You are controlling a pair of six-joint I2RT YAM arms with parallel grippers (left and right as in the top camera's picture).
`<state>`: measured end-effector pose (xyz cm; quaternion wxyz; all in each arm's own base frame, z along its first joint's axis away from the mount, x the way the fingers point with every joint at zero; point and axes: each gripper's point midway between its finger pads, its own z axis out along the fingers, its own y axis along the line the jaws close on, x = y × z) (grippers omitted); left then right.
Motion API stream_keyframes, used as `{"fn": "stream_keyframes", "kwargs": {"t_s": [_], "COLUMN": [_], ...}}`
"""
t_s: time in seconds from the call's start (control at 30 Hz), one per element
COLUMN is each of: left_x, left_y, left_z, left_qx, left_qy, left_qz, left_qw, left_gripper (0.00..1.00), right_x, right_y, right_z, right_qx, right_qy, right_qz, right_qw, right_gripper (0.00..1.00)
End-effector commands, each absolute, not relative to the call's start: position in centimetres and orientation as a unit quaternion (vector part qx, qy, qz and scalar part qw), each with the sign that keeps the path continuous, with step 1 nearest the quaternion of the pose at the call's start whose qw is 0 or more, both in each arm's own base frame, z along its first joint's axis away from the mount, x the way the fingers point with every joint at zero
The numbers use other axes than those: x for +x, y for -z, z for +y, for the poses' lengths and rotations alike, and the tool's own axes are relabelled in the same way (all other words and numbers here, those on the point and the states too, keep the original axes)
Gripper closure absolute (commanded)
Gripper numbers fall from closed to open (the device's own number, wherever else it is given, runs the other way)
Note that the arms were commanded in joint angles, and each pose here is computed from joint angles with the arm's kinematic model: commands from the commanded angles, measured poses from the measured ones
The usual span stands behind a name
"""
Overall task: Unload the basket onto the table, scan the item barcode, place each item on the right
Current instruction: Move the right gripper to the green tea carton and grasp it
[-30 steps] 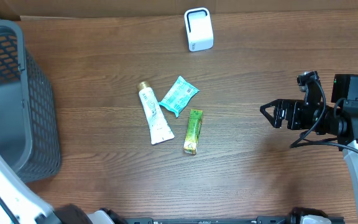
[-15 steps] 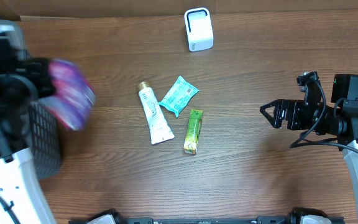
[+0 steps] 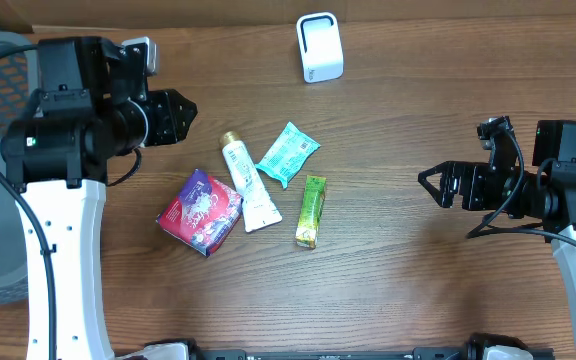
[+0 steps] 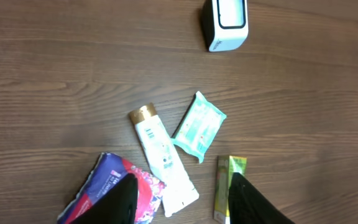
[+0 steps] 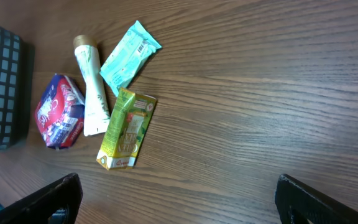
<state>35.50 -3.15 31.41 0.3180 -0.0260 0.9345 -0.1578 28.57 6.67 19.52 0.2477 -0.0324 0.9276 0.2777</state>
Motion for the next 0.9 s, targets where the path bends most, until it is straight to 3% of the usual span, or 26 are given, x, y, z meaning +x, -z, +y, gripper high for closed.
{"fn": "stream_keyframes", "kwargs": {"t_s": [0.0, 0.13, 0.2, 0.37, 0.57, 0.87], "left_x": [35.1, 34.1, 33.7, 32.5, 32.0, 32.5], "left_y": [-34.3, -37.6, -38.3, -36.7, -36.1, -36.9], "left_z": [-3.5, -3.4, -3.1, -0.7, 2.2, 4.3], "left_qx": [-0.023, -0.014, -0.018, -0.052, -0.089, -0.116], "left_qy": [0.165, 0.16, 0.148, 0.083, 0.021, 0.005], "left_qz": [0.921, 0.904, 0.901, 0.92, 0.925, 0.913], "left_qw": [0.353, 0.396, 0.407, 0.379, 0.37, 0.391], "left_gripper": [0.57, 0.51, 0.42, 0.31, 0.0, 0.0], "right_x": [29.0, 29.0, 29.3, 29.7, 29.4, 29.0], "right_y": [-20.3, -21.0, -21.6, -22.9, -23.3, -22.7], "right_z": [6.8, 7.4, 7.8, 9.0, 12.8, 22.5], "right_qx": [-0.039, -0.041, -0.024, 0.013, 0.007, -0.023], "right_qy": [-0.276, -0.298, -0.318, -0.369, -0.39, -0.393], "right_qz": [0.925, 0.917, 0.911, 0.893, 0.89, 0.894], "right_qw": [0.259, 0.262, 0.264, 0.257, 0.234, 0.215], "right_gripper": [0.0, 0.0, 0.01, 0.04, 0.06, 0.05]}}
